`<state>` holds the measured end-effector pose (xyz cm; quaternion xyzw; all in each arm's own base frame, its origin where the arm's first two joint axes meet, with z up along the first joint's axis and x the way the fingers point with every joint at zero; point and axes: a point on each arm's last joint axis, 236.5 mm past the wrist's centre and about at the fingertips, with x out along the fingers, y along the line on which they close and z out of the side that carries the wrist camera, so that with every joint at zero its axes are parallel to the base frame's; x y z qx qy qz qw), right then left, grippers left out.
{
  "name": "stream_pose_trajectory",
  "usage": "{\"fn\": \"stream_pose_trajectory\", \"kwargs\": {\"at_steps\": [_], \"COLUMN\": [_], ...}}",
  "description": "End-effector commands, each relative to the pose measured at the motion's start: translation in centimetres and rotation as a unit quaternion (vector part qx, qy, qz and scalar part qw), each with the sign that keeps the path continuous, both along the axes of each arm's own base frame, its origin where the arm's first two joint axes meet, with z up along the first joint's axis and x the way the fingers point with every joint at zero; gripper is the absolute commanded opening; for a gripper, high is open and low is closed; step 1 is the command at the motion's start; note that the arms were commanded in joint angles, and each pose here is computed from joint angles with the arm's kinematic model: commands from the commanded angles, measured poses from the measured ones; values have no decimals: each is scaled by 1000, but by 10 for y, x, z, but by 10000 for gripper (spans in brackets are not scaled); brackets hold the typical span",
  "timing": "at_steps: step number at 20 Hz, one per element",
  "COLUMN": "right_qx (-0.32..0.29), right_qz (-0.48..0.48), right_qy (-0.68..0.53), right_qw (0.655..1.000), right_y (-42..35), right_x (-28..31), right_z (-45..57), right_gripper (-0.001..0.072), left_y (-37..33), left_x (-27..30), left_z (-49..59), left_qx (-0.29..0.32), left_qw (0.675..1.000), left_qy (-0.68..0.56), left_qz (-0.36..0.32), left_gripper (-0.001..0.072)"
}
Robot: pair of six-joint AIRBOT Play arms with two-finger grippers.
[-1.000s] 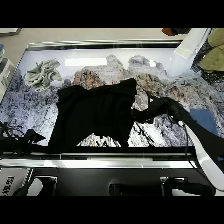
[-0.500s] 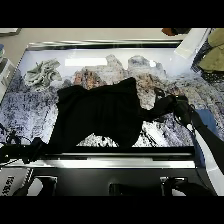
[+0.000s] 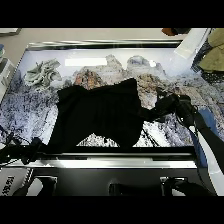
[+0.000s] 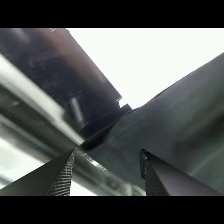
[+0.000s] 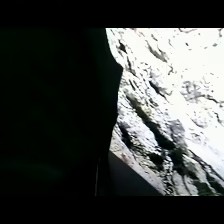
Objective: Fold the clothes and pants, and hang the long-sleeved shirts on hangers.
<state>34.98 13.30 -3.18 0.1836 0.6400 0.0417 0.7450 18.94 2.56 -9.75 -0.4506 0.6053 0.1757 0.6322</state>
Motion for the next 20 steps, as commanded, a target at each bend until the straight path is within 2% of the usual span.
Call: {"fn": "stream_pose_trajectory", "kwargs": {"at_steps": [1,3,4,5,7,8,12,14,17,20], "right_qx": [13,17,17,18,20,22,39,42,21,-11], "right_qz": [-5,-6,-6,-6,-6,-7,-24,-29,-17,-17], "right_qy": [1,0,-2,-5,-15,-25,-125,-200,-311,-425], "right_qw": [1000,1000,1000,1000,1000,999,991,979,950,905], "right_y": [6,7,7,7,7,7,8,6,-5,-27], "right_x": [0,0,0,0,1,3,31,55,78,66], "right_z": [2,4,6,8,15,21,68,114,204,314], "right_gripper": [28,28,28,28,27,27,26,26,27,26], "left_y": [-15,-24,-26,-26,-27,-29,-34,-30,-14,-5], "left_x": [13,12,13,16,25,32,88,127,174,187], "left_z": [-8,-15,-16,-17,-13,-10,38,87,196,332], "left_qx": [-27,-33,-32,-29,-35,-40,-66,-52,22,110], "left_qw": [999,999,999,1000,999,999,986,969,929,860], "left_qy": [-15,-3,-3,-5,-22,-36,-155,-238,-362,-490], "left_qz": [11,-7,-9,-3,6,9,-7,-32,-76,-95], "left_gripper": [474,473,443,351,54,18,16,15,15,15]}}
